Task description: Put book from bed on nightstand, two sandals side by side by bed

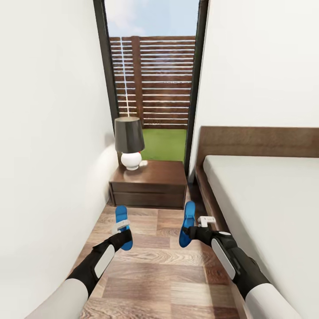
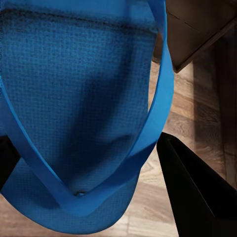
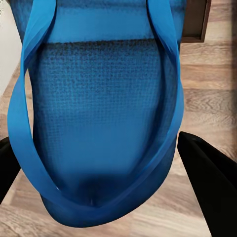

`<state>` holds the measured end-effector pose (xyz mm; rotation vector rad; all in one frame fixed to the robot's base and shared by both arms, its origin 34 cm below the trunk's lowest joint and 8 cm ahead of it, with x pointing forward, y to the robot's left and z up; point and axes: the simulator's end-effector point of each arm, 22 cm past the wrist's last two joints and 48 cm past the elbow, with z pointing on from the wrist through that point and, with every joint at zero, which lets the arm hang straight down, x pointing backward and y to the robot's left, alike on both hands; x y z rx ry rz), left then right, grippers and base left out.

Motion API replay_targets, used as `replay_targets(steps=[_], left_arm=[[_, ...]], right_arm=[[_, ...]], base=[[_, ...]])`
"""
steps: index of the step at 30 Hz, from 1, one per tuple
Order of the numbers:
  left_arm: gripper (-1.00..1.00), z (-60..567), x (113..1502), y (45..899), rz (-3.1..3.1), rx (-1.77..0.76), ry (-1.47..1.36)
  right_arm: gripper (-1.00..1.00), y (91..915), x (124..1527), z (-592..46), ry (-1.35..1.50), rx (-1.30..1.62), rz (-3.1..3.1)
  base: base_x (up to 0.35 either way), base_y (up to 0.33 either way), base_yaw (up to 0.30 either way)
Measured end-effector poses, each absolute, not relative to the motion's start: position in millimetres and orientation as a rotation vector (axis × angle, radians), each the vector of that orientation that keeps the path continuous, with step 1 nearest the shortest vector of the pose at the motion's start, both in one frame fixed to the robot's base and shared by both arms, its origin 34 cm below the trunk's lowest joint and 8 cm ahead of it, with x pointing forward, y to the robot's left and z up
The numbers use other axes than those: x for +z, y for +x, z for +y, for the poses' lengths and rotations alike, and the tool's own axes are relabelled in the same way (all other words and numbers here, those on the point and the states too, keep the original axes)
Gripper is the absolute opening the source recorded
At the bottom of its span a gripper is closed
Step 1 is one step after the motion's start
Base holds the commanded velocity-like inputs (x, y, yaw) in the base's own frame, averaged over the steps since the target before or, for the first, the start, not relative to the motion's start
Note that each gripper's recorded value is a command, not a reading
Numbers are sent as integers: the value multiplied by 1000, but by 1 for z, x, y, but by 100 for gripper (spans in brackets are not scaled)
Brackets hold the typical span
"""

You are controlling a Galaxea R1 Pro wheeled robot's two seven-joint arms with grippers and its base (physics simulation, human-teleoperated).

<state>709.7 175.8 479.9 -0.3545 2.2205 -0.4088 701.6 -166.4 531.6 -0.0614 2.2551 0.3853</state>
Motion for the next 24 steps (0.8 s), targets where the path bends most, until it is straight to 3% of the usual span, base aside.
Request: replay_targets(steps=[24], left_arm=[[-100, 177, 531, 720, 2222, -408, -356]], right_arm=[[-100, 713, 585, -165, -64, 394, 2252]], base=[[0, 0, 0]])
